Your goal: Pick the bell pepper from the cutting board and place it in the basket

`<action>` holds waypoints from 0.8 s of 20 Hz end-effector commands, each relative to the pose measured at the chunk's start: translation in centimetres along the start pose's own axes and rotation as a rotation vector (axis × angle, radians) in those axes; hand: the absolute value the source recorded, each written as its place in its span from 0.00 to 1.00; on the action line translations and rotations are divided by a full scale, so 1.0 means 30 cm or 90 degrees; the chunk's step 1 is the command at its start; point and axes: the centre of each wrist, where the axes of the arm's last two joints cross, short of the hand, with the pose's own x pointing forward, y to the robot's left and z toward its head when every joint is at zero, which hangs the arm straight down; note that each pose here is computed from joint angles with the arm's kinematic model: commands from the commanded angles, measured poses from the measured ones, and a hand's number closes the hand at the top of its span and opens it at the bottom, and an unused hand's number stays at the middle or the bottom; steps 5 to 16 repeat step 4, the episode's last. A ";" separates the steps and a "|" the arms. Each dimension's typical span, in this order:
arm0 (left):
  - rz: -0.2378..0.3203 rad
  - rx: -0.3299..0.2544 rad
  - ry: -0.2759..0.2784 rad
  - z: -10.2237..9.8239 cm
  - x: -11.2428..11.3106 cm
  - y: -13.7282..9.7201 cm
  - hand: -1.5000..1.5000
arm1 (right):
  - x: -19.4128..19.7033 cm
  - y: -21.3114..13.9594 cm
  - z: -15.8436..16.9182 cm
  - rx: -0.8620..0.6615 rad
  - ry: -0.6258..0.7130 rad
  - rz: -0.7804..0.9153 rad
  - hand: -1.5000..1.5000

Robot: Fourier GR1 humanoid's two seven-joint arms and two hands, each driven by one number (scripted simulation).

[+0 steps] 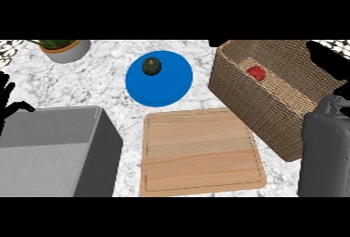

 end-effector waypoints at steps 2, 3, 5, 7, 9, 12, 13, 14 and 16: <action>0.022 -0.034 0.111 0.074 -0.155 -0.057 0.50 | -0.086 -0.175 0.004 0.045 0.041 0.013 0.00; 0.025 -0.033 0.092 0.044 -0.120 -0.081 0.50 | -0.075 -0.192 0.031 0.080 0.038 0.020 0.00; 0.022 -0.036 0.089 0.056 -0.124 -0.082 0.50 | -0.109 -0.233 0.036 0.074 0.044 0.022 0.00; 0.022 -0.036 0.089 0.056 -0.124 -0.082 0.50 | -0.109 -0.233 0.036 0.074 0.044 0.022 0.00; 0.022 -0.036 0.089 0.056 -0.124 -0.082 0.50 | -0.109 -0.233 0.036 0.074 0.044 0.022 0.00; 0.022 -0.036 0.089 0.056 -0.124 -0.082 0.50 | -0.109 -0.233 0.036 0.074 0.044 0.022 0.00; 0.022 -0.036 0.089 0.056 -0.124 -0.082 0.50 | -0.109 -0.233 0.036 0.074 0.044 0.022 0.00; 0.022 -0.036 0.089 0.056 -0.124 -0.082 0.50 | -0.109 -0.233 0.036 0.074 0.044 0.022 0.00; 0.022 -0.036 0.089 0.056 -0.124 -0.082 0.50 | -0.109 -0.233 0.036 0.074 0.044 0.022 0.00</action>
